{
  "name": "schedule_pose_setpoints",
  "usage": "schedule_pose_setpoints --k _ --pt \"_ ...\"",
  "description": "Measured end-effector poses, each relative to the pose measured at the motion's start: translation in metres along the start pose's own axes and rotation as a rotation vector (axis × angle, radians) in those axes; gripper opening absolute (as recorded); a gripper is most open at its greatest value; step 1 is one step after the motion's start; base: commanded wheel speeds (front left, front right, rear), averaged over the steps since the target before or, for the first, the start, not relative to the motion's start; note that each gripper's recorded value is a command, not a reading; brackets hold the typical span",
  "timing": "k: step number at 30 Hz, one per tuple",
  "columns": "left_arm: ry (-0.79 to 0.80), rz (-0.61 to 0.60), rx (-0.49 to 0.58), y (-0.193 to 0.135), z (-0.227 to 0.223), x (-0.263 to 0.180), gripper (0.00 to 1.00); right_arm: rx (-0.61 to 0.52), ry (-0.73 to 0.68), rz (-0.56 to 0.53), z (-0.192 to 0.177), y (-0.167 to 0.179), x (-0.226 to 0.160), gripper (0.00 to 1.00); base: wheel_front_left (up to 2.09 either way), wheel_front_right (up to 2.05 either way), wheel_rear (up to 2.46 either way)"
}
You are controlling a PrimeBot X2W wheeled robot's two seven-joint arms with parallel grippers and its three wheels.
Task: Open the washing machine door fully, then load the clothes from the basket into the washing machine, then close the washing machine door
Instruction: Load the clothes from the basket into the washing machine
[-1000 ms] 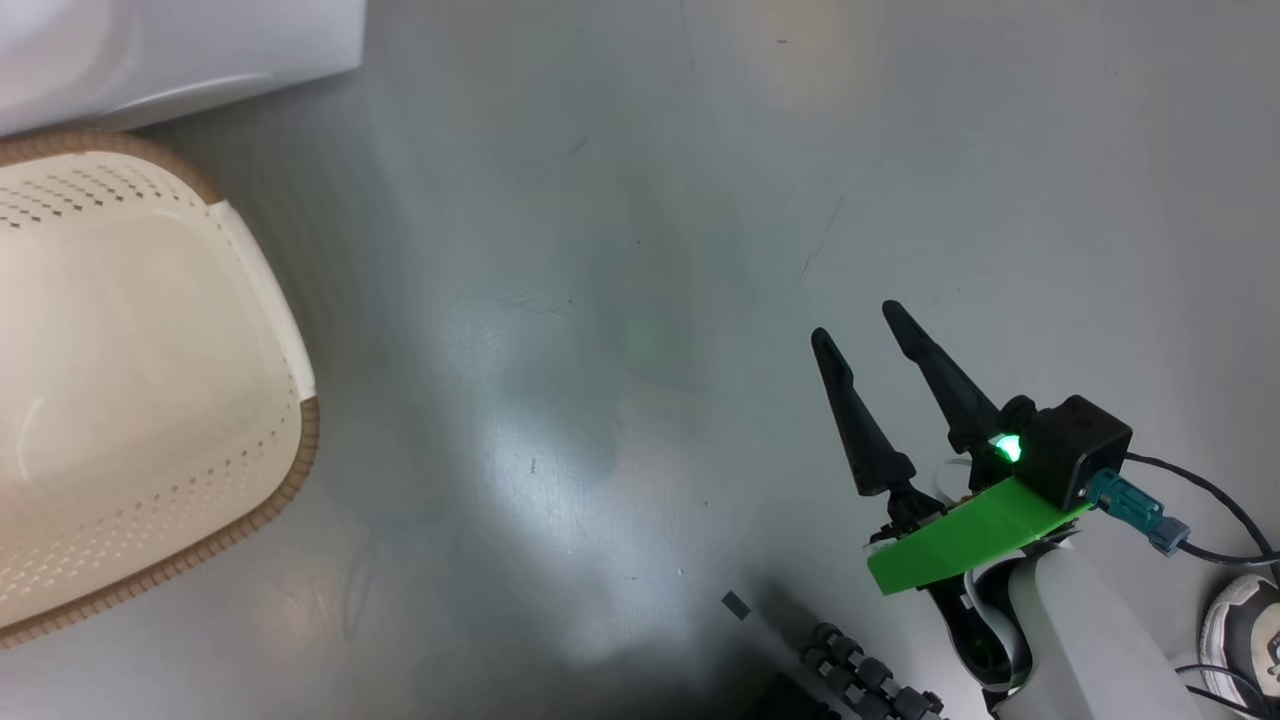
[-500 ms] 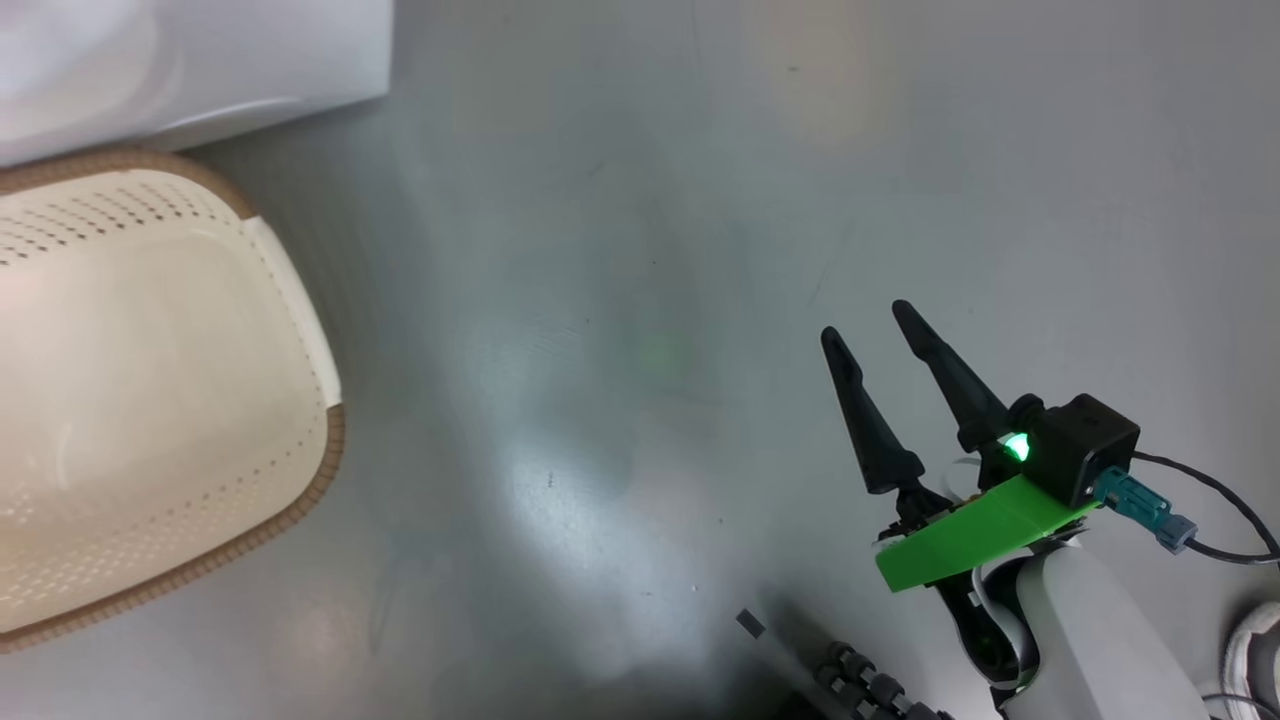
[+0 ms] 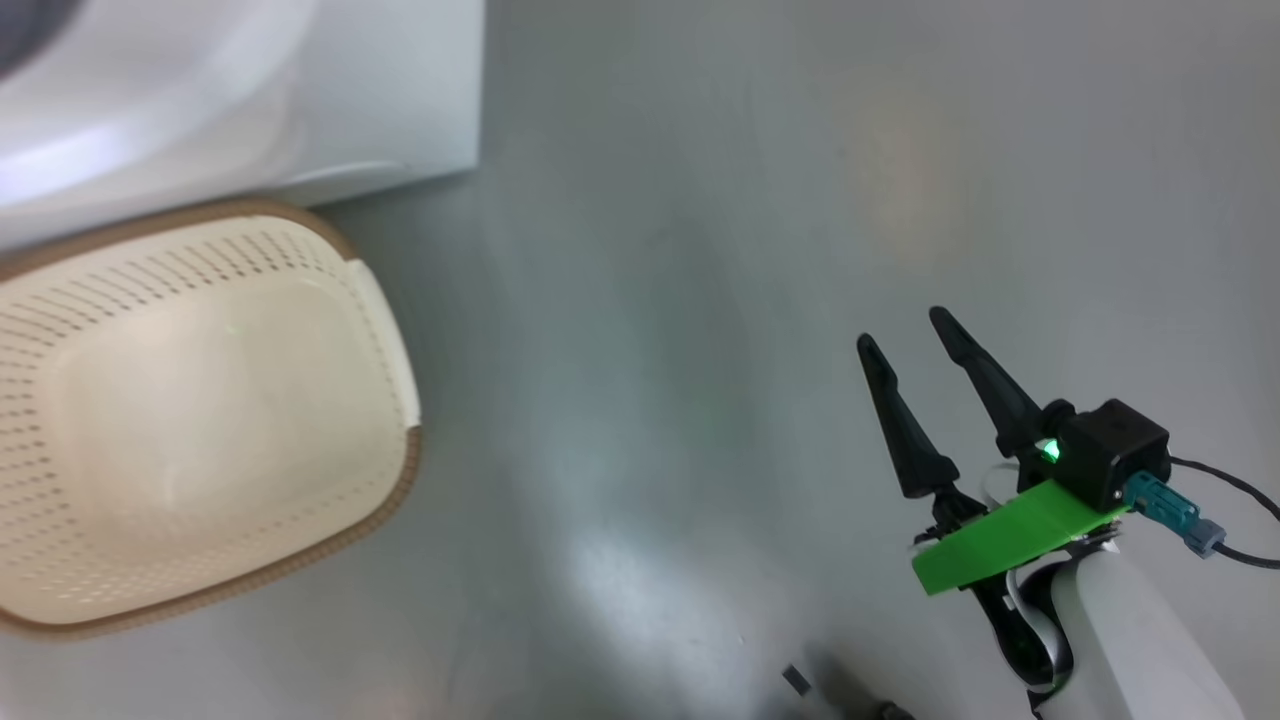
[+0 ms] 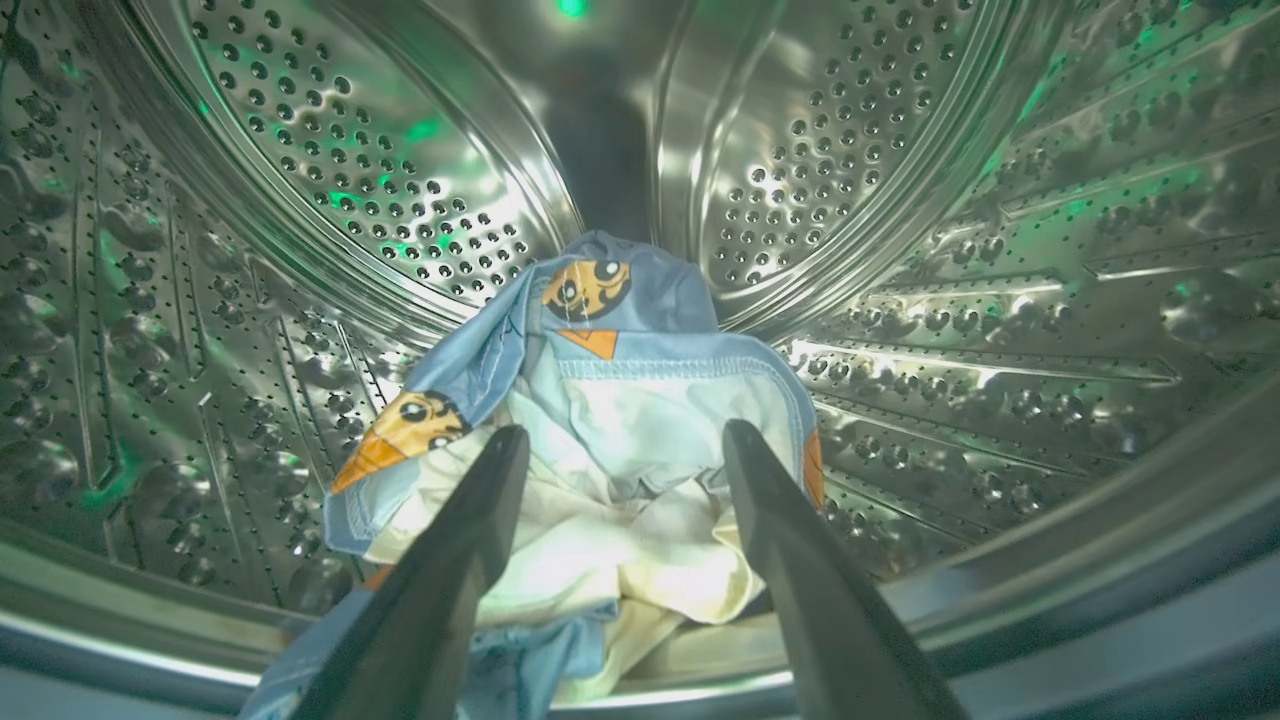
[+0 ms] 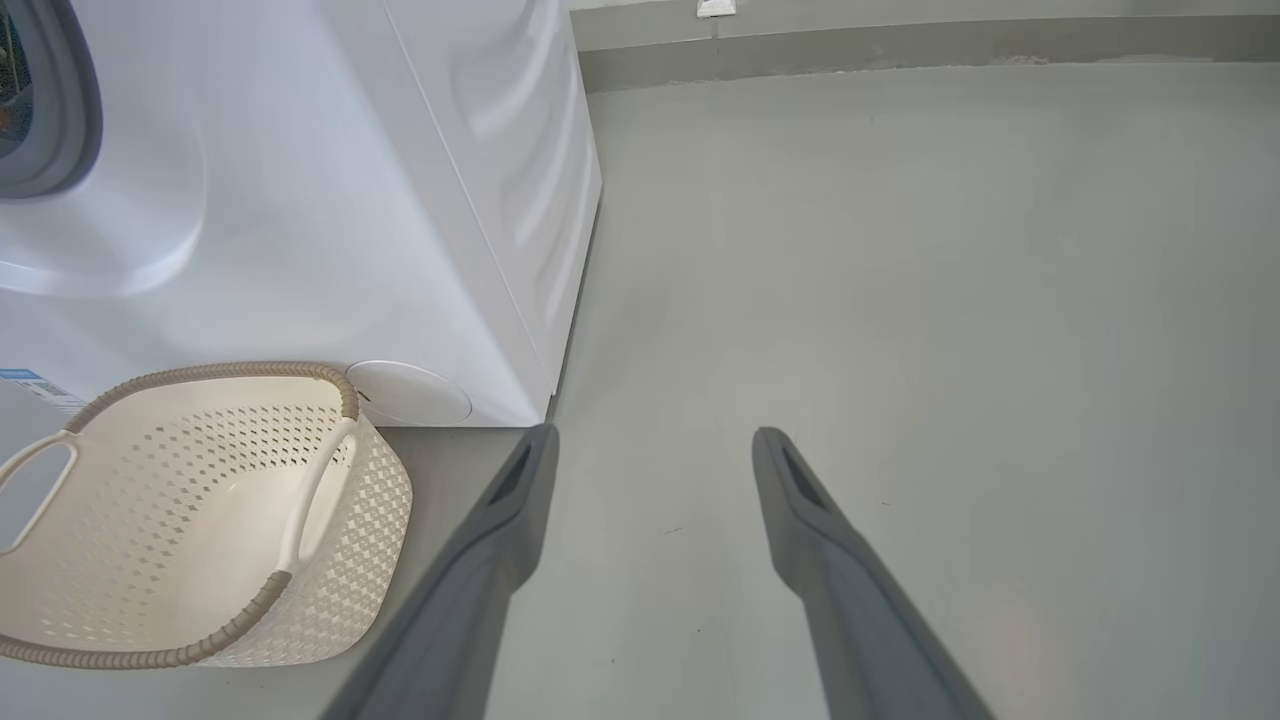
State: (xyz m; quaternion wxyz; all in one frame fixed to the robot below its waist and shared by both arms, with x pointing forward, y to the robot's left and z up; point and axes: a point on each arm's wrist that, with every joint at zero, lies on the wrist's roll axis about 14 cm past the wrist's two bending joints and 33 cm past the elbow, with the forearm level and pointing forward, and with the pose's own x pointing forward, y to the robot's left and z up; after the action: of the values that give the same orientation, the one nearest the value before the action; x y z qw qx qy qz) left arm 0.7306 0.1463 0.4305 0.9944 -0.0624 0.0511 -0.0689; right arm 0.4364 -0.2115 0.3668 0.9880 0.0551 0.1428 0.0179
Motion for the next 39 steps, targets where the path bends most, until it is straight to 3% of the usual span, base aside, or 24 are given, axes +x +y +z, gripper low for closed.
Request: schedule_pose_setpoints --k 16,34,39 --pt "-0.021 -0.005 0.033 0.005 0.009 -0.096 1.00 -0.006 -0.068 0.075 0.027 0.023 -0.015 1.00 0.00 0.00 0.00" --pt "-0.095 0.133 -0.144 -0.007 -0.011 -0.225 1.00 -0.016 -0.084 0.108 0.033 0.035 -0.028 1.00 0.00 0.00 0.00" --pt "-0.083 0.142 -0.143 -0.014 -0.016 -0.243 1.00 -0.023 -0.094 0.121 0.037 0.038 -0.028 1.00 0.00 0.00 0.00"
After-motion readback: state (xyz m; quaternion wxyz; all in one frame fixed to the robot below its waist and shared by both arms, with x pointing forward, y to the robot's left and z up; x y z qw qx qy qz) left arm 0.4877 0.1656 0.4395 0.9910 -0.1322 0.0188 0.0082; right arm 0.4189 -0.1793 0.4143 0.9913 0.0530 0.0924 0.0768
